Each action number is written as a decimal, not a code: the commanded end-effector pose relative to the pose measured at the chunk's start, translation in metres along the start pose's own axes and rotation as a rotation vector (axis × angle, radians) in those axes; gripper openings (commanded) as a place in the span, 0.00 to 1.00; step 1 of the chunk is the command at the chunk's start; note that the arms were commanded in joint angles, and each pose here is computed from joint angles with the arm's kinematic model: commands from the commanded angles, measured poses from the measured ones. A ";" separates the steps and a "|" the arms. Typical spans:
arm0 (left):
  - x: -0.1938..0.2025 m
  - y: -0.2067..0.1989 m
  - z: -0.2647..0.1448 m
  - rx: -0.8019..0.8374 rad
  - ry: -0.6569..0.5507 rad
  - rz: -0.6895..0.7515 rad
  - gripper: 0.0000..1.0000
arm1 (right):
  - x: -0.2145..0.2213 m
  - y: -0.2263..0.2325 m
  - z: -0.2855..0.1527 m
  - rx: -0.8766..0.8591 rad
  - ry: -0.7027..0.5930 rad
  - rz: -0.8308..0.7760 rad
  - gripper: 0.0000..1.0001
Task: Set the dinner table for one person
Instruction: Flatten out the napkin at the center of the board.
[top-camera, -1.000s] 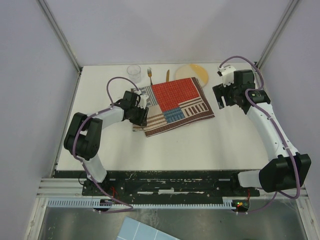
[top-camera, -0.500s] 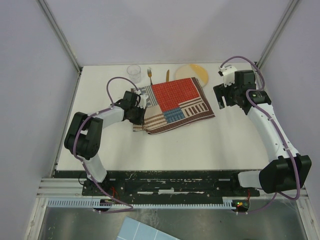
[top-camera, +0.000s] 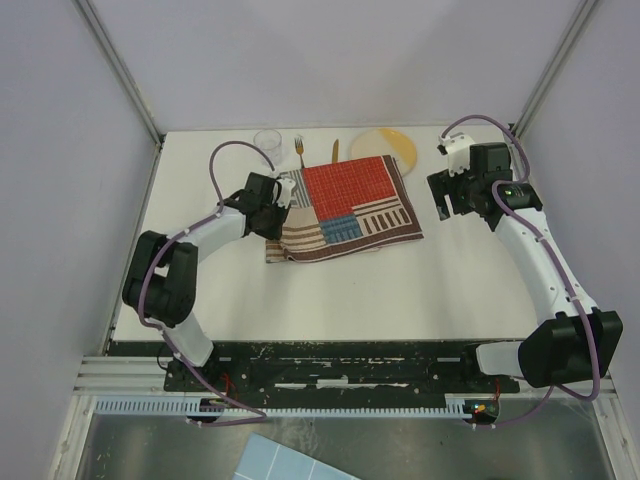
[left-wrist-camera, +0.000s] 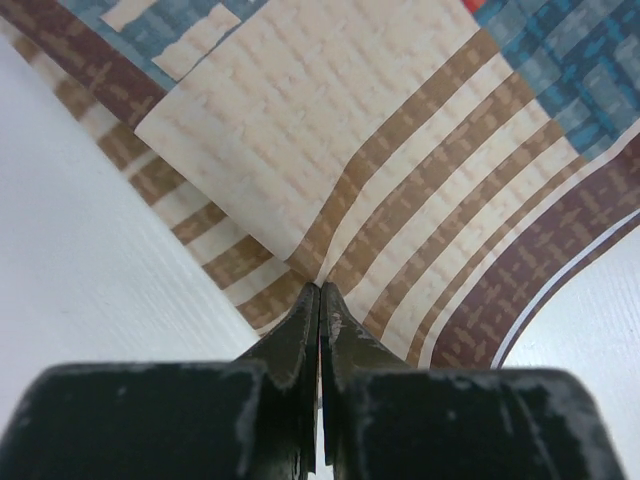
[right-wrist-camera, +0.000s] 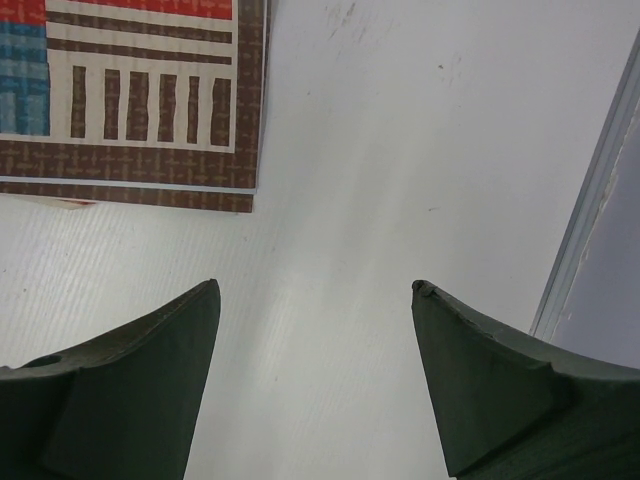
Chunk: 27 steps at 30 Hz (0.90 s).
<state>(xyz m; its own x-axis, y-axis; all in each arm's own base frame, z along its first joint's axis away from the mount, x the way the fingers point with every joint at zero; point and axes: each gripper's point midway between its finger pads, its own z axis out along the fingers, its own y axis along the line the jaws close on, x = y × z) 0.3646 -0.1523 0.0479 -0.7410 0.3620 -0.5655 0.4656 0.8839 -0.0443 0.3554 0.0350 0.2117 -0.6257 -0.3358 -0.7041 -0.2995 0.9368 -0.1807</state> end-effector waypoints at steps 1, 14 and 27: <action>-0.043 0.018 -0.024 -0.090 -0.114 0.084 0.03 | -0.018 -0.004 -0.011 0.014 -0.085 0.017 0.86; -0.032 0.042 0.002 -0.182 -0.052 0.111 0.03 | -0.017 -0.003 -0.013 0.009 -0.089 0.015 0.86; -0.064 0.089 -0.031 -0.286 -0.139 0.062 0.03 | -0.015 0.000 -0.011 -0.006 -0.086 0.025 0.86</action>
<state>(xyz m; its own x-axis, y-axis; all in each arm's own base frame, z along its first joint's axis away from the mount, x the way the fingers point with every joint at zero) 0.4095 -0.1021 0.0570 -0.7252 0.3801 -0.5742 0.3715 0.9180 0.1385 0.3525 0.0371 0.2119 -0.6217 -0.3297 -0.7104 -0.3067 0.9371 -0.1666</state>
